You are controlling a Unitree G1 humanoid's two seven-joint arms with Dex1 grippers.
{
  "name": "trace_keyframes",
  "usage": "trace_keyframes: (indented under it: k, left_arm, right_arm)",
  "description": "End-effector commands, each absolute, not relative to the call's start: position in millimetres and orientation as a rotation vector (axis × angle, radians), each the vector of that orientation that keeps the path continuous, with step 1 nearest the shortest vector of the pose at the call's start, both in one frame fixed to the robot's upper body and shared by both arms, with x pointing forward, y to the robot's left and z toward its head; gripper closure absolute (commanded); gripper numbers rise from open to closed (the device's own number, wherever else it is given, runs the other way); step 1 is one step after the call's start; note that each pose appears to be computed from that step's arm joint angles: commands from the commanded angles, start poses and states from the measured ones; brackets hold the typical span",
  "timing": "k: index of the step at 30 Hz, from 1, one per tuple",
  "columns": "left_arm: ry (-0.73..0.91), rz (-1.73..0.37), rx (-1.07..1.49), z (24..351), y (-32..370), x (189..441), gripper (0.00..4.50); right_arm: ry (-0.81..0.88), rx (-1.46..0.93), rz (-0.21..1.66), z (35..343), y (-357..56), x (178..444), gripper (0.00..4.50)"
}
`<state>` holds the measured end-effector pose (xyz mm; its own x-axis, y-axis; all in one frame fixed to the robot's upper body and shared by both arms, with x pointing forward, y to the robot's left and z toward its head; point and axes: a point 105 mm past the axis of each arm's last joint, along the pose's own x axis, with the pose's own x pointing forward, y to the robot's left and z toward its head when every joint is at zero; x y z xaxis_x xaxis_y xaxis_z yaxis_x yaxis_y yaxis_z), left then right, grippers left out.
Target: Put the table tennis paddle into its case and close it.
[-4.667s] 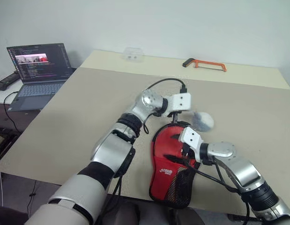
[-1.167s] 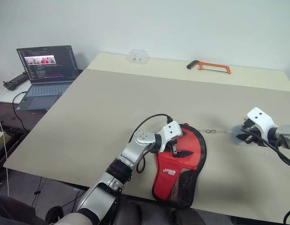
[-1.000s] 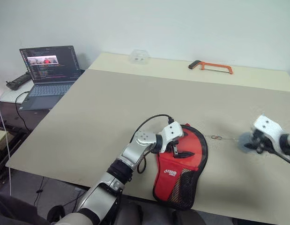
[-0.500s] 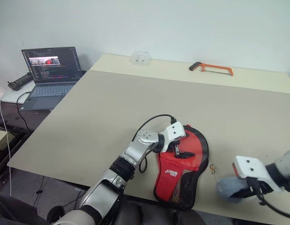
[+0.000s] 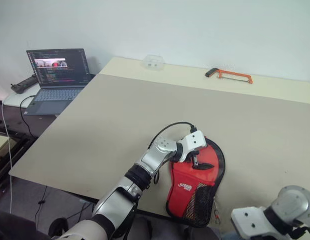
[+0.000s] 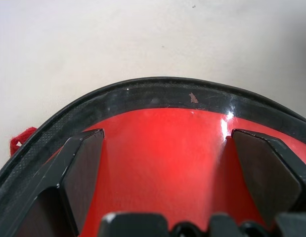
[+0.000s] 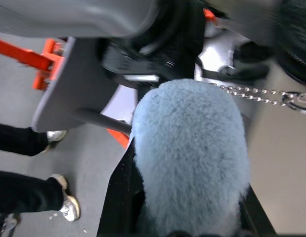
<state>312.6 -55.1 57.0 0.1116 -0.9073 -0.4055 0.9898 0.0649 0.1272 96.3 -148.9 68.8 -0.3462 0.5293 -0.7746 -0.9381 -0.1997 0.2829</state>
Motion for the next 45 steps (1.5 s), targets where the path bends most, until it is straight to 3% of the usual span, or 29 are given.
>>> trace_keyframes:
  k: [1,9,25,36,45]
  left_arm:
    - [0.549,-1.433,0.516,-14.9,-30.8,290.5,0.0]
    - [0.563,-1.432,0.526,-19.4,-27.2,286.4,0.0]
    - [0.567,-1.404,0.534,-21.5,-21.5,289.8,0.0]
    - [0.501,-1.445,0.443,-0.4,-27.7,293.2,0.0]
    - [0.42,-1.546,0.221,46.1,-20.4,290.0,0.0]
  right_arm:
    - [0.881,-0.625,1.889,74.5,-135.4,74.6,3.83]
    - [0.868,-0.61,1.946,70.1,-129.0,63.7,3.83]
    - [0.871,-0.709,1.778,61.9,-142.2,99.4,3.83]
    - [0.899,-0.758,1.671,72.6,-165.3,132.7,0.06]
    - [0.951,-0.778,1.549,81.4,-207.3,168.8,0.02]
